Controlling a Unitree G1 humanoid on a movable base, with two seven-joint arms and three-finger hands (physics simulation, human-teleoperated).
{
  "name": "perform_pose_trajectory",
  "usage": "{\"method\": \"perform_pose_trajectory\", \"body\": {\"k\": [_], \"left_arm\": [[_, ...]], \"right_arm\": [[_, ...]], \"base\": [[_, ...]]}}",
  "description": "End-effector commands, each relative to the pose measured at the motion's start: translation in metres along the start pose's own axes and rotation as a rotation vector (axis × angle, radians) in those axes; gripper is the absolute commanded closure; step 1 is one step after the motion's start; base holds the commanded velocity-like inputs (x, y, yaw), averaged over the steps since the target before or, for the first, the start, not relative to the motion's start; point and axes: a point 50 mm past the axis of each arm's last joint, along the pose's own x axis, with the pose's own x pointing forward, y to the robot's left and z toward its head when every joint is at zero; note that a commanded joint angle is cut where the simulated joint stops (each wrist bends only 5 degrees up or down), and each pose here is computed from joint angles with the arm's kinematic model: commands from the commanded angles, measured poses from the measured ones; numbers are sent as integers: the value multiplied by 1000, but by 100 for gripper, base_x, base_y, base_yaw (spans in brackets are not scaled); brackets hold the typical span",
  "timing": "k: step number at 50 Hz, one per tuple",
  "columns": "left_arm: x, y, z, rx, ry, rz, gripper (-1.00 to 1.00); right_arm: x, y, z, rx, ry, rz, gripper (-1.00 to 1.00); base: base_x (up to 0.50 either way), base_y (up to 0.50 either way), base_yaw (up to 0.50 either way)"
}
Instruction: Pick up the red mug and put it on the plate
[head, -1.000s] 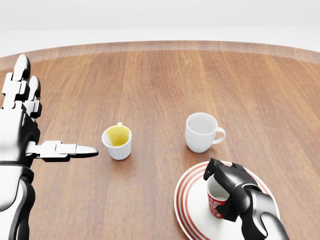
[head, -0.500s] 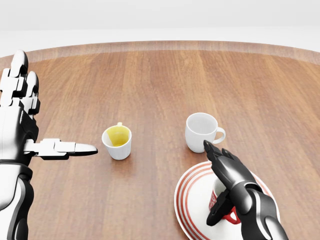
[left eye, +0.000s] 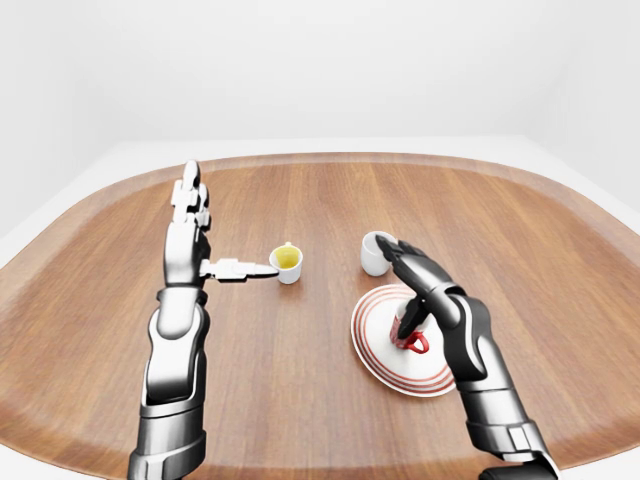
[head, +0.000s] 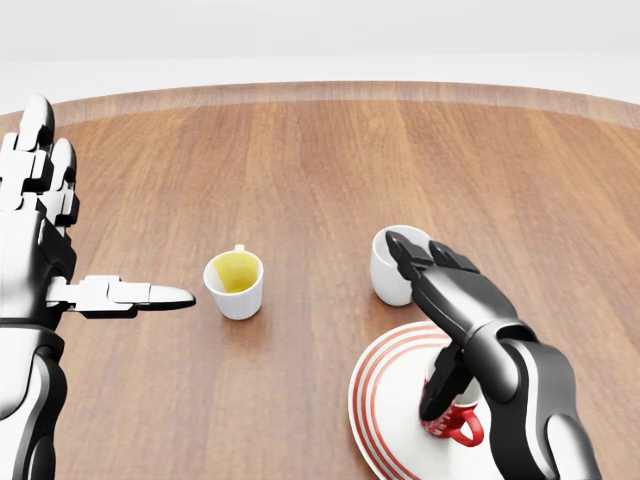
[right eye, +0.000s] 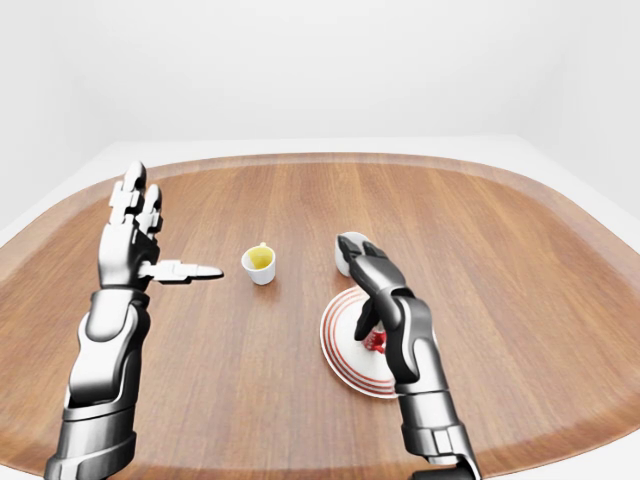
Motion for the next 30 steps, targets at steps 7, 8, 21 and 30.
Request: {"method": "perform_pose_trajectory", "body": {"k": [7, 8, 21, 30], "left_arm": [[-1, 1, 1, -1, -2, 2, -100], [-1, 2, 1, 0, -4, 3, -100], [-1, 3, 9, 4, -39, 5, -100], [-2, 5, 17, 9, -74, 5, -100]], "right_arm": [[-25, -54, 33, -140, -61, -135, -100], [-26, -57, 34, -143, -67, -150, -100], [-45, -95, 56, -171, -155, -325, -100], [-54, -112, 67, -178, -211, -401, -100]], "base": [[0, 0, 0], [0, 0, 0], [0, 0, 0], [0, 0, 0]]}}
